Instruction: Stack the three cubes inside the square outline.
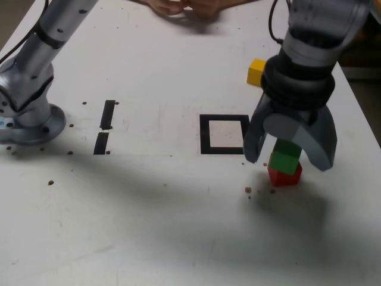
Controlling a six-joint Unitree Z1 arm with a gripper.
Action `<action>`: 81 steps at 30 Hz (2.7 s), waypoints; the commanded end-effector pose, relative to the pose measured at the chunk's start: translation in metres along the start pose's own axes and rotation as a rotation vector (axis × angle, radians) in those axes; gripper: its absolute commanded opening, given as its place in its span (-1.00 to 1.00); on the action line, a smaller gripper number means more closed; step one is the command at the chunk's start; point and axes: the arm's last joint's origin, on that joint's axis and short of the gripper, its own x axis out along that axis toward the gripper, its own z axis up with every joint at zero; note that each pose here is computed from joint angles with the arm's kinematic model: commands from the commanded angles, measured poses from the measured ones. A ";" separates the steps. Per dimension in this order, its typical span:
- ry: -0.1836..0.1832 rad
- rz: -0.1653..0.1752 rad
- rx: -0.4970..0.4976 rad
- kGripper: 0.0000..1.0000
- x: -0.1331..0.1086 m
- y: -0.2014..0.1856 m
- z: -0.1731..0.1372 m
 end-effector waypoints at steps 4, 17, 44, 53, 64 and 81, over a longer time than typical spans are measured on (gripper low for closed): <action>0.001 -0.006 -0.008 0.84 0.008 0.002 0.005; 0.014 0.017 -0.062 -0.51 0.021 0.006 0.009; -0.058 0.067 -0.033 -1.00 -0.009 0.002 -0.020; -0.089 0.093 -0.035 -1.00 -0.025 0.000 -0.030; -0.139 0.064 -0.054 0.36 -0.029 -0.004 -0.034; -0.121 -0.037 -0.154 0.95 0.006 0.011 -0.027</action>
